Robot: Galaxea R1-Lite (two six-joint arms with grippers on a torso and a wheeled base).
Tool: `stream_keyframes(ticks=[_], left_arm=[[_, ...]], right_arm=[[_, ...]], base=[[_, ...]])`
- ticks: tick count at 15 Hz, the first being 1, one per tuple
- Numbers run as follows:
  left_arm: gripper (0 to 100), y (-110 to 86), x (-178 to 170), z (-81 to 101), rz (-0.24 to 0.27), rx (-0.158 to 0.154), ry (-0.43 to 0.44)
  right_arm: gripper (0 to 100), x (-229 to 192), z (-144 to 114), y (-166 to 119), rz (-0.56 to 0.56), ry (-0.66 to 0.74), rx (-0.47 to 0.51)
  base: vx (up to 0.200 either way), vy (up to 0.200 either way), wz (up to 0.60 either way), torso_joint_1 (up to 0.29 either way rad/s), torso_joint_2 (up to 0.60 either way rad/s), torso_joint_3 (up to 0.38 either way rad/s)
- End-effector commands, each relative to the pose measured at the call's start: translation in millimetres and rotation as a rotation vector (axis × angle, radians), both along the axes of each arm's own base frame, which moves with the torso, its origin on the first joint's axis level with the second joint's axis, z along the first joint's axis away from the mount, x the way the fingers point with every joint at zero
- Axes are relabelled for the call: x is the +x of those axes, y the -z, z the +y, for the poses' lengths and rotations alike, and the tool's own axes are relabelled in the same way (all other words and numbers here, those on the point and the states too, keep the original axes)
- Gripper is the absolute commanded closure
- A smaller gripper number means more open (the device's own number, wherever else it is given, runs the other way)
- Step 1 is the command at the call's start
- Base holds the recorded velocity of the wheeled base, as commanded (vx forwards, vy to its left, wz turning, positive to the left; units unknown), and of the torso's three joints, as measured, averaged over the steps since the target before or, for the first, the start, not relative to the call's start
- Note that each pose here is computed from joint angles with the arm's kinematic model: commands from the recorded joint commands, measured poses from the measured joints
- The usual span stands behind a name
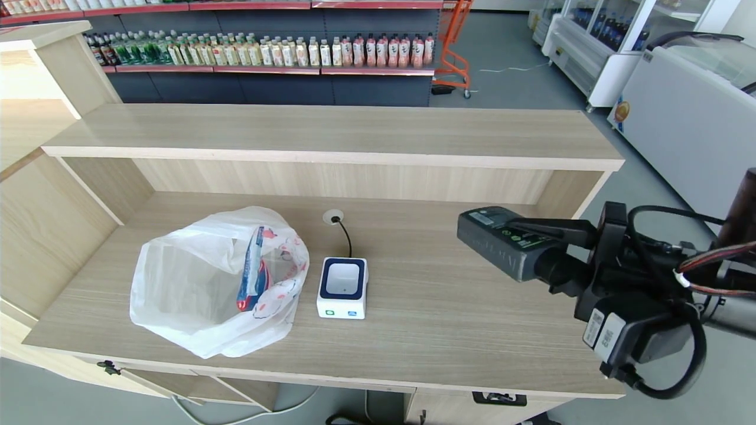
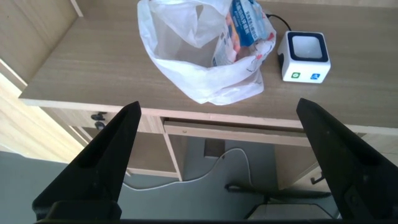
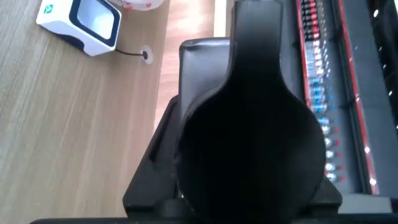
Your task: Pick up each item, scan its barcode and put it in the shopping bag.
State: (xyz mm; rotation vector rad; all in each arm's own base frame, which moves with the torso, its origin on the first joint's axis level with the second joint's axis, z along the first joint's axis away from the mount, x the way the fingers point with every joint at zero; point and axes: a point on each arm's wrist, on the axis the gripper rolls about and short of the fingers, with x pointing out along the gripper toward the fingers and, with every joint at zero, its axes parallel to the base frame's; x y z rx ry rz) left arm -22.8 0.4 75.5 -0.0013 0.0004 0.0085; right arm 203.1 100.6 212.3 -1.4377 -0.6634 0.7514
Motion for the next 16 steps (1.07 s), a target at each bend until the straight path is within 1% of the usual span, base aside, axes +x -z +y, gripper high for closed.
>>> stream_keyframes(ticks=[1, 2, 3, 5, 7, 8, 10, 11, 13, 14, 16], left_arm=[[0, 0.0, 0, 0.0, 0.0, 0.0, 0.001], [0, 0.0, 0, 0.0, 0.0, 0.0, -0.001], [0, 0.0, 0, 0.0, 0.0, 0.0, -0.001], [0, 0.0, 0, 0.0, 0.0, 0.0, -0.001], [0, 0.0, 0, 0.0, 0.0, 0.0, -0.001], [0, 0.0, 0, 0.0, 0.0, 0.0, -0.001], [0, 0.0, 0, 0.0, 0.0, 0.0, -0.001], [0, 0.0, 0, 0.0, 0.0, 0.0, -0.001], [0, 0.0, 0, 0.0, 0.0, 0.0, -0.001], [0, 0.0, 0, 0.0, 0.0, 0.0, -0.001], [0, 0.0, 0, 0.0, 0.0, 0.0, -0.001]], right_arm=[[100, -18, -43, -15, 0.085, 0.263, 0.2], [100, -12, -50, -23, 0.148, 0.303, 0.306], [100, -4, -56, -21, 0.284, 0.338, 0.446], [100, 2, -57, -14, 0.593, 0.345, 0.713], [100, -3, -55, -1, 0.917, 0.387, 0.933], [100, -8, -53, 8, 1.061, 0.403, 1.03], [100, -12, -46, 14, 1.306, 0.409, 1.248], [100, -11, -45, 15, 1.403, 0.432, 1.342], [100, -12, -46, 20, 1.538, 0.495, 1.43], [100, -13, -45, 22, 1.59, 0.512, 1.457], [100, -12, -41, 26, 1.643, 0.526, 1.469]], base=[[0.0, 0.0, 0.0, 0.0, 0.0, 0.0], [0.0, 0.0, 0.0, 0.0, 0.0, 0.0], [0.0, 0.0, 0.0, 0.0, 0.0, 0.0], [0.0, 0.0, 0.0, 0.0, 0.0, 0.0], [0.0, 0.0, 0.0, 0.0, 0.0, 0.0], [0.0, 0.0, 0.0, 0.0, 0.0, 0.0], [0.0, 0.0, 0.0, 0.0, 0.0, 0.0], [0.0, 0.0, 0.0, 0.0, 0.0, 0.0], [0.0, 0.0, 0.0, 0.0, 0.0, 0.0], [0.0, 0.0, 0.0, 0.0, 0.0, 0.0], [0.0, 0.0, 0.0, 0.0, 0.0, 0.0]])
